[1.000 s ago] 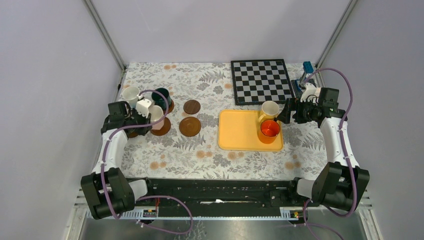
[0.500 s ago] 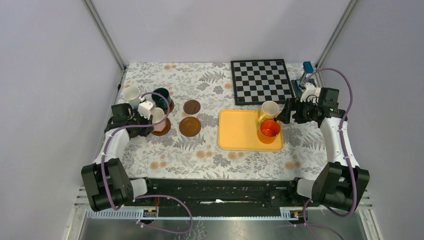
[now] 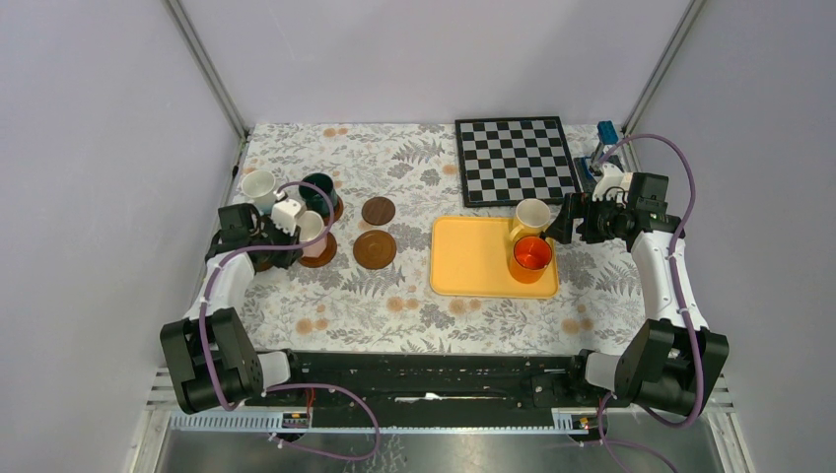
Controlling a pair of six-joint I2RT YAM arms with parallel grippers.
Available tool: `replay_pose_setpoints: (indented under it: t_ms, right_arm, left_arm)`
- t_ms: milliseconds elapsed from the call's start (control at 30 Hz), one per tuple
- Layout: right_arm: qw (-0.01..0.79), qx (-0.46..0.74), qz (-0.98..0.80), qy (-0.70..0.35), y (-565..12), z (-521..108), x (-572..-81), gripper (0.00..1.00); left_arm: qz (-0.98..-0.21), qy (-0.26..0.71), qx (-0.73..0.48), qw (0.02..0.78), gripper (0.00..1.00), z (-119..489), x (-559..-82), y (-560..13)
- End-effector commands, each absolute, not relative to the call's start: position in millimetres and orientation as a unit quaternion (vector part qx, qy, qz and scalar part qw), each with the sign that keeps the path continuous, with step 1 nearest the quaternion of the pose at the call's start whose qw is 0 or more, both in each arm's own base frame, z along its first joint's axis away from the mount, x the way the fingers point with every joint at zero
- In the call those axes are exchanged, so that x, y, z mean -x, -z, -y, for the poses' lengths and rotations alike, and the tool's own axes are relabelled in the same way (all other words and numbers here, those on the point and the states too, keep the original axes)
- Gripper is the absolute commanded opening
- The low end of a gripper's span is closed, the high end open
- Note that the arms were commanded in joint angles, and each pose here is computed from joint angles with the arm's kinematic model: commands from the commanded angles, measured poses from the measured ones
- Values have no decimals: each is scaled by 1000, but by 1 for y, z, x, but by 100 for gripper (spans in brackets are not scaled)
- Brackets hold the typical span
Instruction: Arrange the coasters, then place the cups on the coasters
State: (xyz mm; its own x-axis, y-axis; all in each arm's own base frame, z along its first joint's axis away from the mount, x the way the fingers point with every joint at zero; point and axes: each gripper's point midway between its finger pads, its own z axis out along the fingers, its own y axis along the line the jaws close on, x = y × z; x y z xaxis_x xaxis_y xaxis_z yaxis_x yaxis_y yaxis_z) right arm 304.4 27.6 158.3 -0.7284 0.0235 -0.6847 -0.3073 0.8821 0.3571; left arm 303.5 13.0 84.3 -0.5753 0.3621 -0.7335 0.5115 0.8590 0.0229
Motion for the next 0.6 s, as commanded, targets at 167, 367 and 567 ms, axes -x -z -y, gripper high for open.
replay_pose_setpoints:
  t_ms: [167,367,567]
  right_arm:
    - [372,93,-896,-224,-165,-27,-308,98]
    - [373,94,-896,-224,-165,-28,-308,98]
    - [372,94,-896,-224,-164,-27,-308,98]
  left_arm:
    - [-867,121,-253,412,4,-10,-311,-99]
    - [-871,118,-251,406,15,-13,-312,-95]
    - [-873,112,-251,403,32,-14,-309,-96]
